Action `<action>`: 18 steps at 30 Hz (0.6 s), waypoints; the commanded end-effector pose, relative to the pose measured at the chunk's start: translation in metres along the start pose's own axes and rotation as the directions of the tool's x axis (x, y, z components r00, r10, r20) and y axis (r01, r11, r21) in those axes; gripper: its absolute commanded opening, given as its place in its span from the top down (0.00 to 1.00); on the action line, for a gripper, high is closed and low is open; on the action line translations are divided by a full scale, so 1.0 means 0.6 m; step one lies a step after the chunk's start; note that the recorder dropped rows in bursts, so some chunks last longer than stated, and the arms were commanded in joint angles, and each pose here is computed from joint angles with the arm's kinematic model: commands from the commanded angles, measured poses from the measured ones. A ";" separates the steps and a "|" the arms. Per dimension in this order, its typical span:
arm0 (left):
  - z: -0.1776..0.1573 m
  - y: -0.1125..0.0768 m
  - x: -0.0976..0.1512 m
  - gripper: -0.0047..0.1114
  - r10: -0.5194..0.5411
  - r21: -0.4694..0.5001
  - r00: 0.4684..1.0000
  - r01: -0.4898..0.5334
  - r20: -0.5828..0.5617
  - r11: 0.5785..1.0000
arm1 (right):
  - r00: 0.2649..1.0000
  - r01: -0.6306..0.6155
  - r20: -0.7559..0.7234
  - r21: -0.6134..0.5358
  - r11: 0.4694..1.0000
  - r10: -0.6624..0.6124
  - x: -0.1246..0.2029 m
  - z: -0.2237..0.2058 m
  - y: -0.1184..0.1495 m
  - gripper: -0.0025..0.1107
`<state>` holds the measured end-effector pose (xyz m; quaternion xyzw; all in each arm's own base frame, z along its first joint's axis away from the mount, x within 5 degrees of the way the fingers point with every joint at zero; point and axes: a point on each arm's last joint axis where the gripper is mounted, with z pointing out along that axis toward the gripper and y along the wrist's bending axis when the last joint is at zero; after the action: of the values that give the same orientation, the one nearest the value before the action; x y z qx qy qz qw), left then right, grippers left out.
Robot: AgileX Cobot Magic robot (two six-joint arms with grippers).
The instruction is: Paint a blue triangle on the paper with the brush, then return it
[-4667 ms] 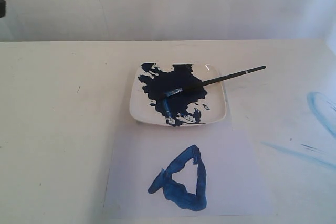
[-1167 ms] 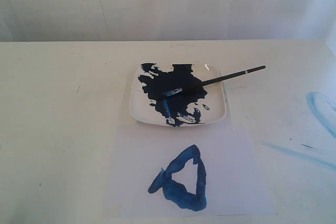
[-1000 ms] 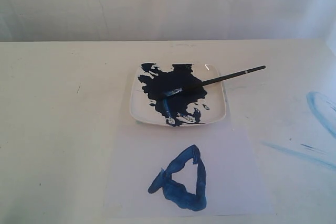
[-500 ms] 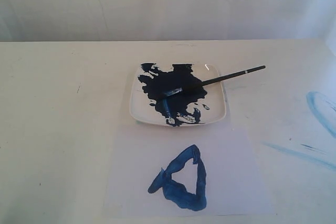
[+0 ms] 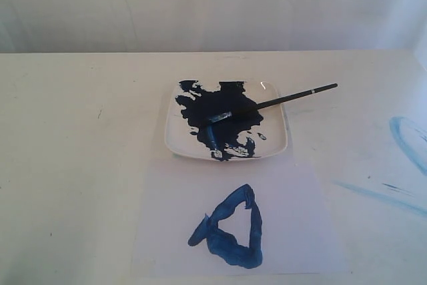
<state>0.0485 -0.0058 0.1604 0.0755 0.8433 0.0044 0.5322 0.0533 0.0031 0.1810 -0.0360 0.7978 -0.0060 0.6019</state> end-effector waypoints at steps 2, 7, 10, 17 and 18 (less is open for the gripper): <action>0.001 -0.001 0.007 0.96 -0.010 0.000 0.999 0.010 -0.031 1.000 | 1.000 -0.004 0.016 0.012 1.000 0.004 -0.001 0.000 -0.001 0.98; 0.001 0.005 0.007 0.96 -0.044 -0.066 0.998 0.041 -0.035 0.997 | 1.000 0.008 0.019 -0.031 1.000 -0.007 -0.001 0.000 0.003 0.98; 0.001 0.005 0.007 0.96 -0.044 -0.066 0.998 0.041 -0.035 0.997 | 1.000 0.014 0.021 -0.061 0.998 -0.013 -0.001 -0.001 0.006 0.98; 0.001 0.005 0.007 0.96 -0.044 -0.066 0.998 0.041 -0.035 0.997 | 1.000 0.014 0.021 -0.061 0.998 -0.013 -0.001 -0.001 0.006 0.98; 0.001 0.005 0.007 0.96 -0.044 -0.066 0.998 0.041 -0.035 0.997 | 1.000 0.014 0.021 -0.061 0.998 -0.013 -0.001 -0.001 0.006 0.98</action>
<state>0.0488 -0.0019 0.1604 0.0414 0.8456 0.0259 0.5315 0.0530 0.0065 0.1810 -0.0607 0.7963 0.0136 0.6018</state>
